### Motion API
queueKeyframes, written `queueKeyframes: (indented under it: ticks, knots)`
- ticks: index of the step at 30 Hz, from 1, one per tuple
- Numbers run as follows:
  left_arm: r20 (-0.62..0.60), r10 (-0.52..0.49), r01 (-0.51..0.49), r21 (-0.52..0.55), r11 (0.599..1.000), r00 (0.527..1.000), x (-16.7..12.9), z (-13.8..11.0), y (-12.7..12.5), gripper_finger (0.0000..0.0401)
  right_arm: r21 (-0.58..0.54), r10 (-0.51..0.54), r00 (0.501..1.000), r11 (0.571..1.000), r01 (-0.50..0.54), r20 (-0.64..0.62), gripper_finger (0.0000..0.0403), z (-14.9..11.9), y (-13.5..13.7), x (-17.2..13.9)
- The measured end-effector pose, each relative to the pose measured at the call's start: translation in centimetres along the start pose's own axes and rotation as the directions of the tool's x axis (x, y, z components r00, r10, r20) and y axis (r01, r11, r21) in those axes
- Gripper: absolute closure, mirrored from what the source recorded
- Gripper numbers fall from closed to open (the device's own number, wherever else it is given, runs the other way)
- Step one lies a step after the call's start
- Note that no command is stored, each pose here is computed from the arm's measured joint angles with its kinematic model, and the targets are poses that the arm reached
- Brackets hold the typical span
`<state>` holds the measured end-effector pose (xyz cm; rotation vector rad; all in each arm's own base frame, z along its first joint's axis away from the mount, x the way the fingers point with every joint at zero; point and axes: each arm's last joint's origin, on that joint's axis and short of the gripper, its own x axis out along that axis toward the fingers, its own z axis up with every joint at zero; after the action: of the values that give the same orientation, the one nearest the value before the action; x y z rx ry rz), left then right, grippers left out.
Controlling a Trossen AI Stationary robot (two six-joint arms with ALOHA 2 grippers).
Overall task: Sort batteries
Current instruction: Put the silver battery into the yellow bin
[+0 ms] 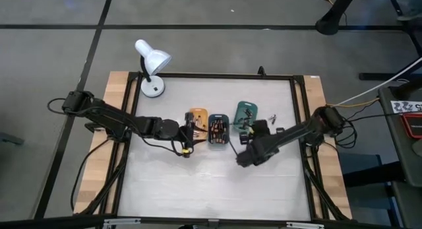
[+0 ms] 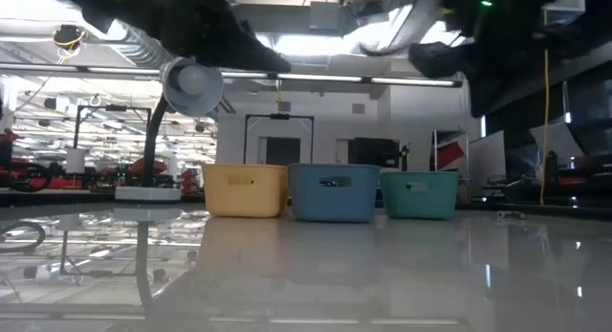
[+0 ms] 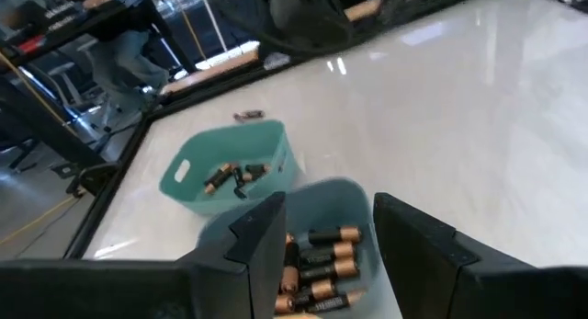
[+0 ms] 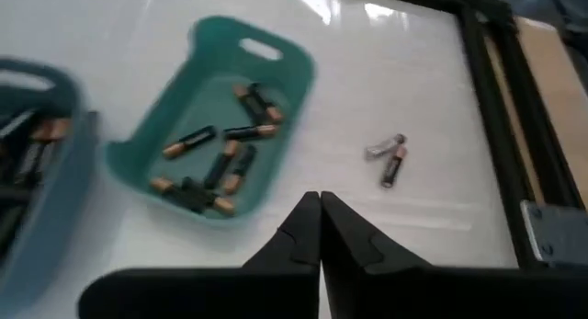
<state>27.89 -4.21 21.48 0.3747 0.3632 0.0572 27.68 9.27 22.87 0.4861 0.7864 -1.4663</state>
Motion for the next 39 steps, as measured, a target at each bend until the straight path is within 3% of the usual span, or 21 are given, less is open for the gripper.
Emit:
queueKeyframes:
  ticks: [4, 7, 10, 13, 16, 20, 24, 27, 32, 36, 39]
  knots:
    - [-0.018, -0.007, 0.007, 0.004, 1.000, 1.000, -0.2, -0.1, 0.0, 0.0245, -0.190, -0.017, 0.992, 0.982, -0.008, -0.128, 0.0402, 2.5, 0.9, -0.4]
    - [-0.008, -0.003, 0.003, -0.016, 1.000, 1.000, -0.2, 0.0, 0.0, 0.0245, -0.367, -0.048, 0.975, 0.930, -0.035, -0.216, 0.0402, 5.3, 0.9, 0.7]
    - [-0.007, 0.001, -0.001, -0.049, 0.999, 1.000, -0.2, 0.0, 0.2, 0.0245, -0.469, -0.083, 0.956, 0.881, -0.062, -0.282, 0.0402, 8.1, 0.4, 2.4]
    - [-0.010, 0.018, -0.018, -0.089, 0.996, 1.000, -0.2, 0.0, 0.8, 0.0245, -0.520, -0.092, 0.930, 0.847, -0.115, -0.356, 0.0402, 11.1, -0.7, 4.0]
    - [-0.032, 0.033, -0.037, -0.135, 0.990, 0.999, 0.0, -0.4, 1.3, 0.0245, -0.516, -0.074, 0.912, 0.842, -0.160, -0.402, 0.0402, 13.9, -2.2, 5.3]
    - [-0.086, 0.018, -0.034, -0.184, 0.982, 0.996, 0.2, -1.2, 2.2, 0.0245, -0.528, -0.061, 0.889, 0.822, -0.212, -0.453, 0.0402, 15.8, -3.9, 6.2]
    - [-0.095, -0.020, -0.006, -0.268, 0.963, 0.995, 0.3, -2.9, 3.3, 0.0245, -0.548, -0.022, 0.845, 0.770, -0.327, -0.535, 0.0402, 15.8, -5.6, 7.0]
    - [-0.085, 0.024, -0.052, -0.344, 0.938, 0.996, 0.1, -4.5, 4.4, 0.0245, -0.558, 0.018, 0.832, 0.734, -0.387, -0.555, 0.0402, 14.9, -6.3, 7.7]
    - [-0.069, 0.106, -0.125, -0.414, 0.902, 0.992, -0.9, -5.1, 6.2, 0.0245, -0.595, 0.005, 0.854, 0.715, -0.367, -0.520, 0.0402, 12.7, -7.0, 9.6]
    - [-0.016, 0.142, -0.137, -0.407, 0.903, 0.990, -1.9, -4.4, 7.0, 0.0245, -0.649, -0.041, 0.841, 0.657, -0.384, -0.540, 0.0402, 10.5, -7.3, 11.5]
    - [0.018, 0.154, -0.137, -0.364, 0.921, 0.988, -2.7, -3.7, 7.2, 0.0245, -0.639, -0.020, 0.809, 0.626, -0.448, -0.587, 0.0394, 8.9, -7.3, 12.8]
